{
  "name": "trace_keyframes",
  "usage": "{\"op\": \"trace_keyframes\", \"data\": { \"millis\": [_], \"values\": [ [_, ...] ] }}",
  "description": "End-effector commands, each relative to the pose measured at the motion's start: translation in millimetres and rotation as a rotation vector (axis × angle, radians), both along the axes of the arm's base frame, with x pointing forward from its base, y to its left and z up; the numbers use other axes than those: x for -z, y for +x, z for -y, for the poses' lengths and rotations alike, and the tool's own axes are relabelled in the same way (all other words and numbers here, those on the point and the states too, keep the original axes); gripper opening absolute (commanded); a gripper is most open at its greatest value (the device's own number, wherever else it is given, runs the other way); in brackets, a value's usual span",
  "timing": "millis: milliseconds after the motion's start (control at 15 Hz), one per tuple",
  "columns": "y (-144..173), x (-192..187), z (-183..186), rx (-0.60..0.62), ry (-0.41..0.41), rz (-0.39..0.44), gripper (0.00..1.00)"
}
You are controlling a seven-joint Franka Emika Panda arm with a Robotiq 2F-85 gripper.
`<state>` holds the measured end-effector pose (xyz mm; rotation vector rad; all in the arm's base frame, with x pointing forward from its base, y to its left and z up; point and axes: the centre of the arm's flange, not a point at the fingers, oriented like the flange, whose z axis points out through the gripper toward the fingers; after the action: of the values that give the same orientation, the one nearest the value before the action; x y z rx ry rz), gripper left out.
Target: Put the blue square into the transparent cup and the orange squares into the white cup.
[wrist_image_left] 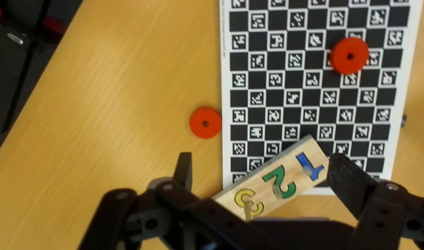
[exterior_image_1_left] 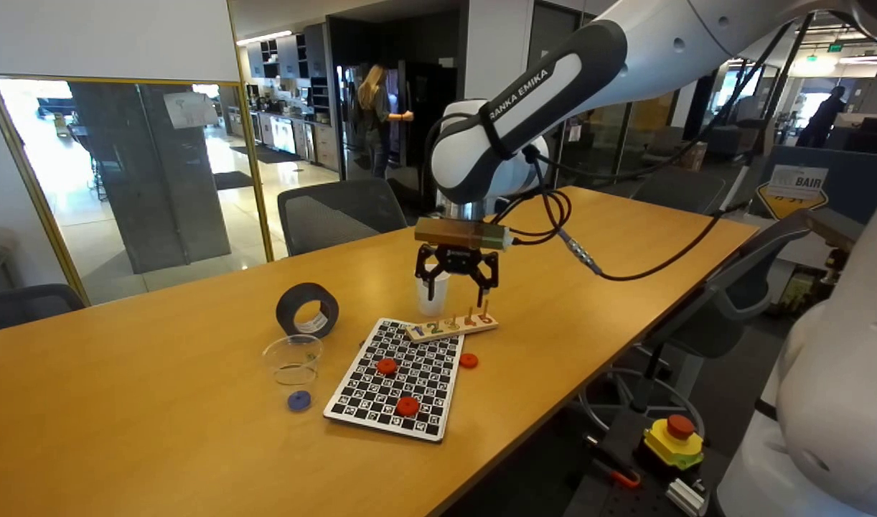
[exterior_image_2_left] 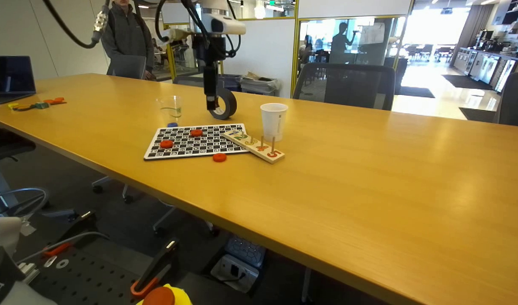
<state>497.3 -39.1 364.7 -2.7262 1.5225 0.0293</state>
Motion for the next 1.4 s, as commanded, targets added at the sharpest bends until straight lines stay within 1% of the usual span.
{"op": "trace_keyframes", "data": {
  "millis": [0,133,267,467,667,800,1067,1333],
  "values": [
    [-26.2,26.2,0.6,-0.203,0.023,-0.033,1.00],
    [-32.0,44.3,4.3,-0.317,0.016,-0.063,1.00],
    [-34.0,59.9,9.9,-0.430,0.010,-0.075,1.00],
    [-26.4,78.6,14.2,-0.590,0.005,-0.083,1.00],
    [-17.2,96.1,17.1,-0.722,0.004,-0.092,1.00],
    [-13.1,107.1,19.0,-0.840,0.002,-0.094,1.00],
    [-7.5,117.9,25.6,-1.042,-0.036,-0.063,1.00],
    [-1.6,123.1,30.2,-1.170,-0.091,-0.020,1.00]
  ]
}}
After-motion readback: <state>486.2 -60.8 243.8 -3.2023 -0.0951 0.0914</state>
